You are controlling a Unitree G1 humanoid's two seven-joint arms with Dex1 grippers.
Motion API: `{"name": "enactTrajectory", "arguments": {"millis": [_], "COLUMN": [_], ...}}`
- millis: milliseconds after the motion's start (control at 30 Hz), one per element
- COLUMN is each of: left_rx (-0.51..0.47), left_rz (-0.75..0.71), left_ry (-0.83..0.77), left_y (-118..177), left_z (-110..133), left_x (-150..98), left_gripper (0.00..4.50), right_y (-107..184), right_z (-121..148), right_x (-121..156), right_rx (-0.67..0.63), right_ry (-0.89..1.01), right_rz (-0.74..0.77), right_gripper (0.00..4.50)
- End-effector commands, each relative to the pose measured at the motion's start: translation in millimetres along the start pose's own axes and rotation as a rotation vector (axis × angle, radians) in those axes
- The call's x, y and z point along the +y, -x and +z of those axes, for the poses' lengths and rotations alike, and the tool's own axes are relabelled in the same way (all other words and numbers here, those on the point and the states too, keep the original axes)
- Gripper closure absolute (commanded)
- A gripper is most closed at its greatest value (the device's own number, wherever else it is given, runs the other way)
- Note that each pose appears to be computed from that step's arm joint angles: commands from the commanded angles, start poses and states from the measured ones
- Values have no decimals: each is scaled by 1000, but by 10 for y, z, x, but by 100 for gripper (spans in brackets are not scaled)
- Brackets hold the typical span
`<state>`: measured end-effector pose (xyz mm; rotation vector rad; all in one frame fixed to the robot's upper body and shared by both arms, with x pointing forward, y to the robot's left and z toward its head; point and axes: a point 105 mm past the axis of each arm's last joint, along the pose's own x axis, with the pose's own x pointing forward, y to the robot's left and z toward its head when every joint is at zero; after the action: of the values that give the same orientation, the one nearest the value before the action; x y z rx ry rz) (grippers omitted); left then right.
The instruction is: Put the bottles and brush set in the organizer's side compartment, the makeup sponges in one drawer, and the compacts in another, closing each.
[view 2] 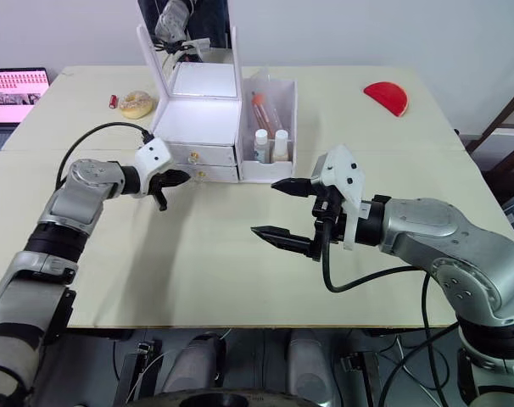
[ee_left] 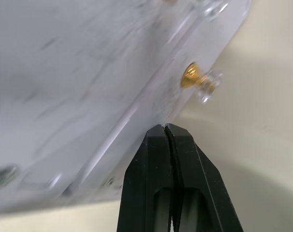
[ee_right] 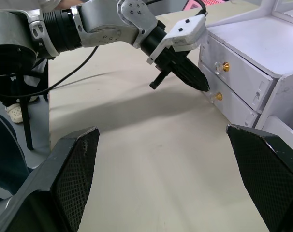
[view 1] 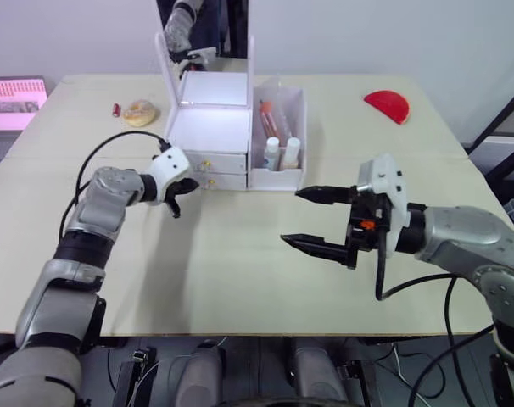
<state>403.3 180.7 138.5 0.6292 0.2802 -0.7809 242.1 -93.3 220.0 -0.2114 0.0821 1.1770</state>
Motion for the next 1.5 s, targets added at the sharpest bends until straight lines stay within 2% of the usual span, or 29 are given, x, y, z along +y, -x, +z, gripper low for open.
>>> {"name": "enactTrajectory", "arguments": {"millis": [33, 333, 433, 600, 767, 900, 1000, 1100, 1233, 1333, 1500], "left_rx": [-48, -52, -79, -153, -199, -250, -161, -123, -109, -99, -100], "left_rz": [65, 70, 56, 0, -97, -4, 129, 256, 343, 389, 435], "left_ry": [-32, -32, -18, 106, 190, 285, 328, 367, 383, 395, 376], "left_y": [117, 88, 203, 655, 1323, 1847, 2197, 2452, 2589, 2683, 2752], "left_z": [146, 144, 187, 276, 343, 269, -87, -352, -523, -634, -638], "left_x": [127, 115, 112, 26, -191, -134, -110, -97, -93, -77, -28], "left_gripper": [445, 445, 445, 445, 445, 445, 363, 212, 3, 1, 1], "right_y": [-10, -15, 14, 166, 424, 641, 886, 1109, 1285, 1409, 1467], "right_z": [82, 78, 82, 79, 30, -59, -176, -319, -504, -678, -725], "right_x": [81, 80, 67, -54, -293, -461, -624, -742, -808, -853, -900], "right_rx": [-27, -24, -22, -8, 5, 44, 66, 72, 96, 136, 138], "right_ry": [35, 35, 36, 35, 6, 17, 8, -27, -64, -81, -85], "right_rz": [31, 37, 33, -8, -102, -181, -271, -341, -376, -396, -403], "right_gripper": [0, 0, 0, 0, 0, 0, 0, 0, 0, 0, 0]}}
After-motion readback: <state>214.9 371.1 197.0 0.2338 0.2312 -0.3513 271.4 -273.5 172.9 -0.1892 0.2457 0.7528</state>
